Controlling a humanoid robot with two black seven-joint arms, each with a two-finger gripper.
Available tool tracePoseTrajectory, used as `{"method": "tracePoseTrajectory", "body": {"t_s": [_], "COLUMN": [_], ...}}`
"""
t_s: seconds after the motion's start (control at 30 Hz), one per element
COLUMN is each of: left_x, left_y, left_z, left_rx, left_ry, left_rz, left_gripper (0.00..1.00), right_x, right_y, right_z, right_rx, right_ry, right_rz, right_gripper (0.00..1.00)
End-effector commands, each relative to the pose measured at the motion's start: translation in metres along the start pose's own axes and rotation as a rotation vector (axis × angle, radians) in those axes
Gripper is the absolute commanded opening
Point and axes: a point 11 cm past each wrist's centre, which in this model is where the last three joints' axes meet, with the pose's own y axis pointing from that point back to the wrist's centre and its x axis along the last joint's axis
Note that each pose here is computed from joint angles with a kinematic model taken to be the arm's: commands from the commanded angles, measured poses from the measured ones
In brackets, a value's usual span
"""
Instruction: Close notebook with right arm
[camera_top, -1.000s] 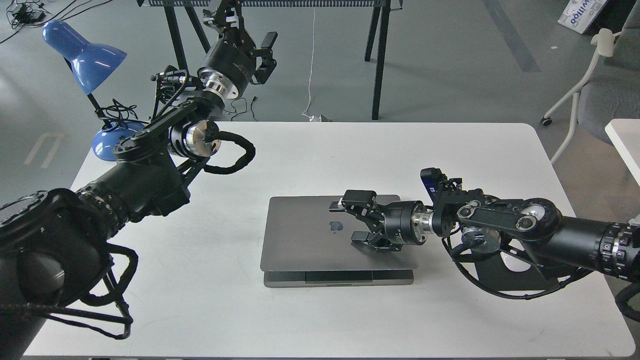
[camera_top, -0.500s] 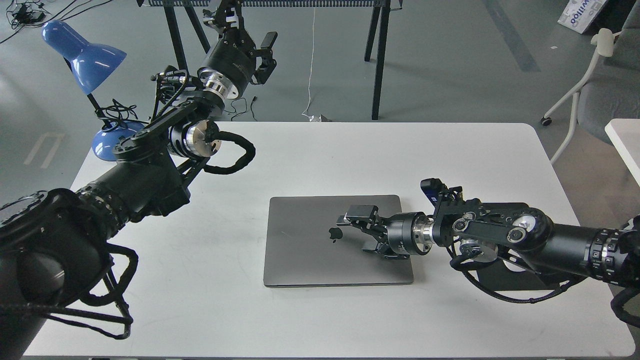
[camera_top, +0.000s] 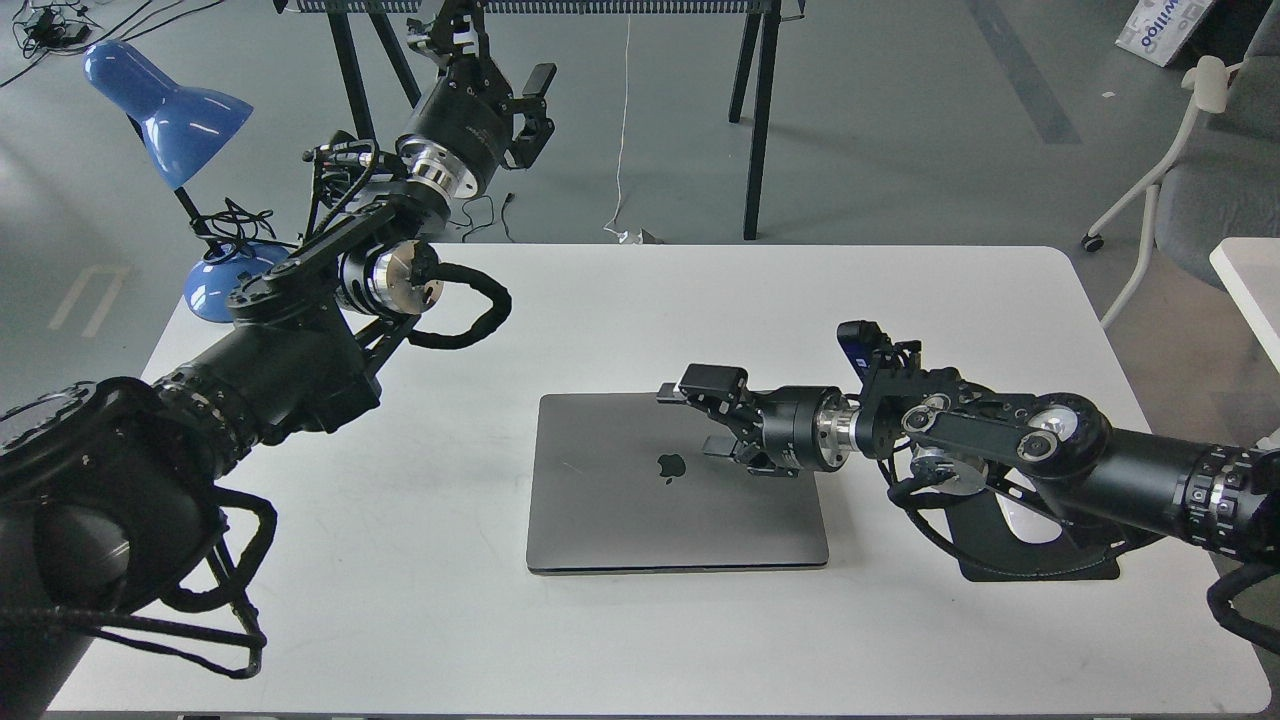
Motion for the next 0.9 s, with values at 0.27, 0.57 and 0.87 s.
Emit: {"method": "tracePoseTrajectory", "body": {"t_s": [0.27,0.57,0.87], "left_x": [0.000,0.000,0.000], "left_y": [0.000,0.000,0.000], "left_z": [0.000,0.000,0.000], "left_rx": [0.000,0.000,-0.001], "left_ry": [0.000,0.000,0.004], "left_rz": [0.000,0.000,0.002], "left_gripper": [1.00,1.00,1.00], "right_x": [0.155,0.167,0.167], "right_y": [0.088,0.105,0.089], "right_z": [-0.102,-0.115,-0.083], "right_rx": [0.475,0.662,0.712], "right_ry": [-0.263,-0.415,-0.660], "right_rz": [0.502,0.476,0.519], "right_gripper": [1.00,1.00,1.00]}}
